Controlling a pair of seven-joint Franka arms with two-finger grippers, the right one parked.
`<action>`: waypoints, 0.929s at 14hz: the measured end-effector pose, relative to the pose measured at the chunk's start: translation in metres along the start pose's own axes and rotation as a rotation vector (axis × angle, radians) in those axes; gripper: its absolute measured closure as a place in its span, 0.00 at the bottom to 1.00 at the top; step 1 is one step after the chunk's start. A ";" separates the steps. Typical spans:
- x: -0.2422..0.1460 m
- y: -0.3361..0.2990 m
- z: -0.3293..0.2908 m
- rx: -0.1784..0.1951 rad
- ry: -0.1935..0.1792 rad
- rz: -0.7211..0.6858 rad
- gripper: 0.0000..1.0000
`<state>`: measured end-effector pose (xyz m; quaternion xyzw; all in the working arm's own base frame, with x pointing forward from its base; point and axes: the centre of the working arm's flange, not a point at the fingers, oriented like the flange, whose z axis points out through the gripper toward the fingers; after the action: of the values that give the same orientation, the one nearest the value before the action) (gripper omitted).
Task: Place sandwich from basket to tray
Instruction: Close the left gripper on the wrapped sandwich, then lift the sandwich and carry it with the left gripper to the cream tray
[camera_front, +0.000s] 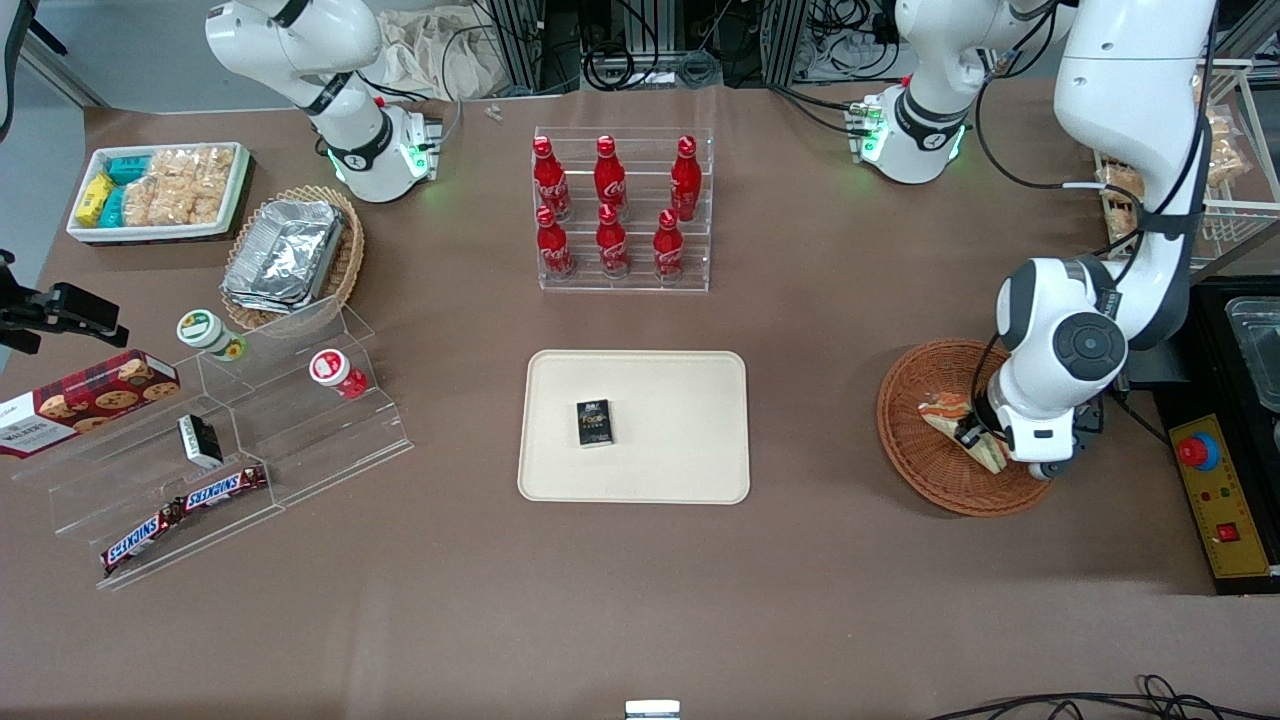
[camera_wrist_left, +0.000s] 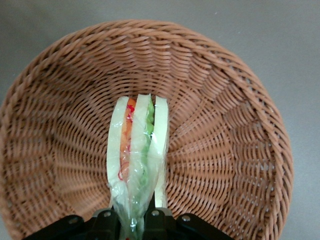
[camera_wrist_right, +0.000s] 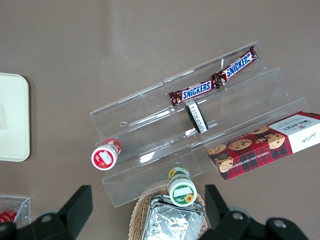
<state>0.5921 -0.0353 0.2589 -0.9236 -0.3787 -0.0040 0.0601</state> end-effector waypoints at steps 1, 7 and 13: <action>0.003 0.001 -0.009 0.019 -0.013 0.009 0.81; 0.011 0.026 -0.107 0.081 -0.075 0.068 0.85; -0.078 0.108 -0.187 0.036 -0.021 0.261 0.85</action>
<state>0.6192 -0.1878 0.4291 -0.9637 -0.2560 0.0202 0.0729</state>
